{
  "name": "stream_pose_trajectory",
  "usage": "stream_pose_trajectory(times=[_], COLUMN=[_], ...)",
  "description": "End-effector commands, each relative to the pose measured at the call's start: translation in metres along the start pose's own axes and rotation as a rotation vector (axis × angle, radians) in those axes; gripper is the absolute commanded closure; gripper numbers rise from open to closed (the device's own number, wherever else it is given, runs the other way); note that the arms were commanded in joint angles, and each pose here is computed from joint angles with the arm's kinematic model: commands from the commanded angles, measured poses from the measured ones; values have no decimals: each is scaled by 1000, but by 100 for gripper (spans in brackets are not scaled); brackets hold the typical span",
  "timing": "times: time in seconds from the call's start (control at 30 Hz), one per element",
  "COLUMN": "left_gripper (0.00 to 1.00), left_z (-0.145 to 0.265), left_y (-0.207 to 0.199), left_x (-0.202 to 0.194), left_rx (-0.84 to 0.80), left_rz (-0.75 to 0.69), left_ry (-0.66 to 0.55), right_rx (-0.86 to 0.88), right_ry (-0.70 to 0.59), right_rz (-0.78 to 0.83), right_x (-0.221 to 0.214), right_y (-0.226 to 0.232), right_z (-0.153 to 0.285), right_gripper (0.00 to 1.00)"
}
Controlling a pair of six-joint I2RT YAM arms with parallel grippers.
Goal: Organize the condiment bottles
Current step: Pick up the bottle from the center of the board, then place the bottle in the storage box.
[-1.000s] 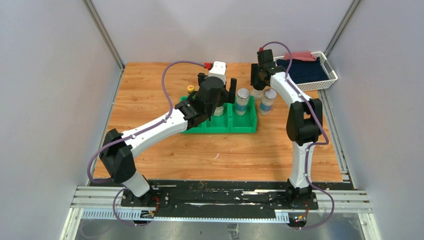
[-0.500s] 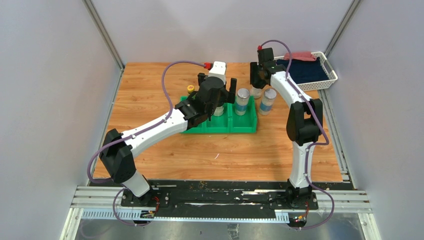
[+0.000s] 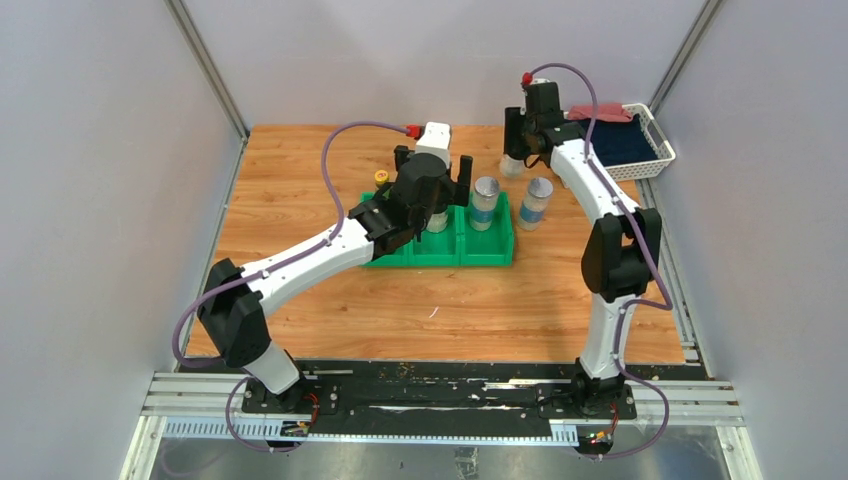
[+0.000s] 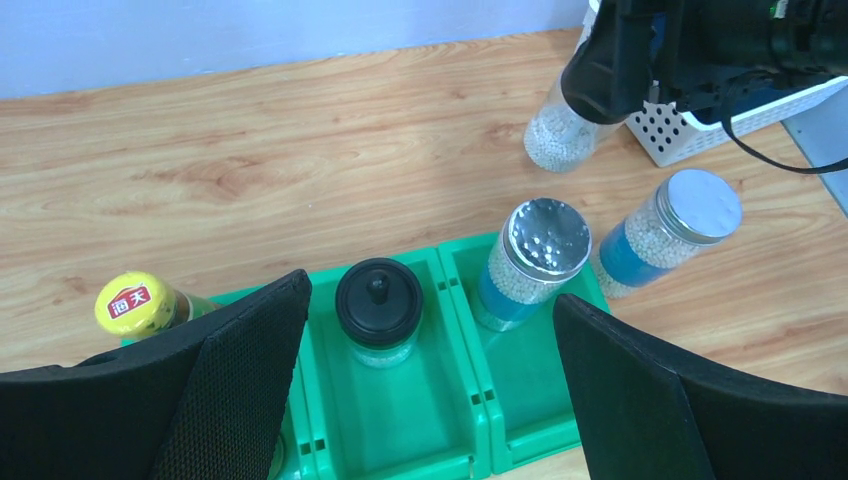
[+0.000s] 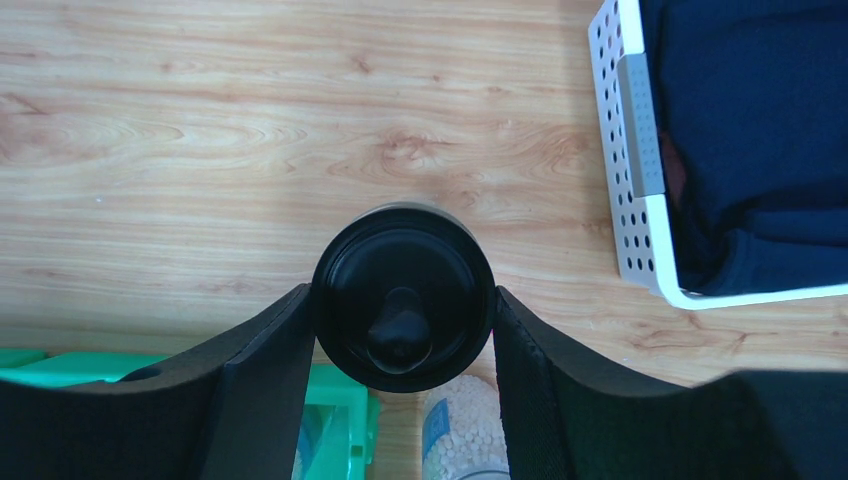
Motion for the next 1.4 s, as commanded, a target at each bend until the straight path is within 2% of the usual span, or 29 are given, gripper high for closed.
stream_pose_trajectory(times=[0.0,0.27,0.37,0.7,1.1,1.37], left_gripper=[1,3,3,4,5,5], left_z=[12,34,49,104,156,172], left_y=[4,9,7,7,22,29], left_x=[24,46,67,109,150,163], left_rx=[3,-25,-65,-167,-220,-221], left_rz=[38,47,44,4,56,74], left_ry=[-63,-132,-199,-329,-452,-494], right_rx=[-25,-14,-7,47,149,199], right_ry=[-170,-261,-299,-403,-450,-416], right_rz=[-8,3,10,68,223,281], right_x=[51,71,78,86,58,23], right_y=[-19,-14,-9,32,130,172], right_z=[44,92,113,182,247,258], right_gripper=[100,100,100,100,100,100])
Point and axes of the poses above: each gripper's point midway between its finger pads, its own z axis back along the fingers, its own y axis along the line the jaws close on, x = y × z, the point moved 4 cm from there along z, back along the fingers, and after that the axes turned 14 degrees about z, right-handed, at the moved point
